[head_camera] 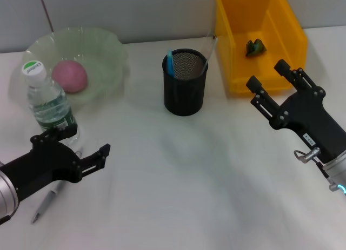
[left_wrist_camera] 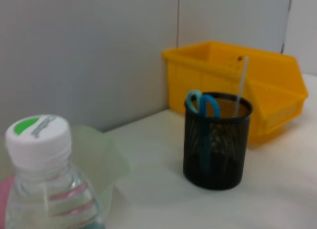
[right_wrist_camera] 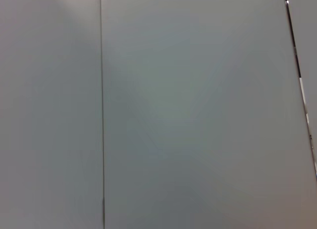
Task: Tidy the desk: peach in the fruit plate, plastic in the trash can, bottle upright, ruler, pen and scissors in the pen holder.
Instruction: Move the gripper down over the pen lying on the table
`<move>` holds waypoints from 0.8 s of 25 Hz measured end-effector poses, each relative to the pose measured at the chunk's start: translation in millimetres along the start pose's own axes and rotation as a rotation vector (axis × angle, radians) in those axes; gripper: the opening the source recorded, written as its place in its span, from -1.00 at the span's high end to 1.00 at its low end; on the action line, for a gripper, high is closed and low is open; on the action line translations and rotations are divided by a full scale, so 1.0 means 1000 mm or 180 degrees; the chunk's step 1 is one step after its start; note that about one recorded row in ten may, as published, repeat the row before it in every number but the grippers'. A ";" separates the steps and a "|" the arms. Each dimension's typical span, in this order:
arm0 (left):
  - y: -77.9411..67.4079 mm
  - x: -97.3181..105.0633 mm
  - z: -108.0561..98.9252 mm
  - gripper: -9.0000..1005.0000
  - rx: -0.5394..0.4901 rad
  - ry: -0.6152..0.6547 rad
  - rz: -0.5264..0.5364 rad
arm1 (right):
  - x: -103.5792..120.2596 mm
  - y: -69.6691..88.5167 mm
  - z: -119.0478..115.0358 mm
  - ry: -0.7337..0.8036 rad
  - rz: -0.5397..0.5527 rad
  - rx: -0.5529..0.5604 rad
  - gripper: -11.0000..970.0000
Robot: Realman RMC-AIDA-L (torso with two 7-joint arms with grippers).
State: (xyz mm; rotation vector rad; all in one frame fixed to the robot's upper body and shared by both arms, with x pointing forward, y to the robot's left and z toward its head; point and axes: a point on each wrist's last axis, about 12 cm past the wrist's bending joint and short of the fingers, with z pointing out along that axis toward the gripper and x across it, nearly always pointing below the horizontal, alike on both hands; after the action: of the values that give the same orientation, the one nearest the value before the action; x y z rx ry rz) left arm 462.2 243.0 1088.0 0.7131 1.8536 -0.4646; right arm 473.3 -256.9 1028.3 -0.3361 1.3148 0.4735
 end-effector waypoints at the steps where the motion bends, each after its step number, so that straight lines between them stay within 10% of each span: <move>1: 0.002 -0.007 0.002 -0.67 -0.0043 0.0297 -0.0103 | 0.000 0.000 0.000 0.0000 0.0000 0.0000 -0.43; 20: 0.012 -0.031 0.023 -0.66 -0.0121 0.1245 -0.0232 | 0.003 -0.002 -0.018 0.0205 0.0014 -0.0293 -0.42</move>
State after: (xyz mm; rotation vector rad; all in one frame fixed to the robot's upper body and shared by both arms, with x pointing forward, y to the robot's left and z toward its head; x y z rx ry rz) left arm 494.5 229.5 1107.7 0.7517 2.2543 -0.3521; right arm 459.6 -267.0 1021.6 -0.4282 1.3591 0.5318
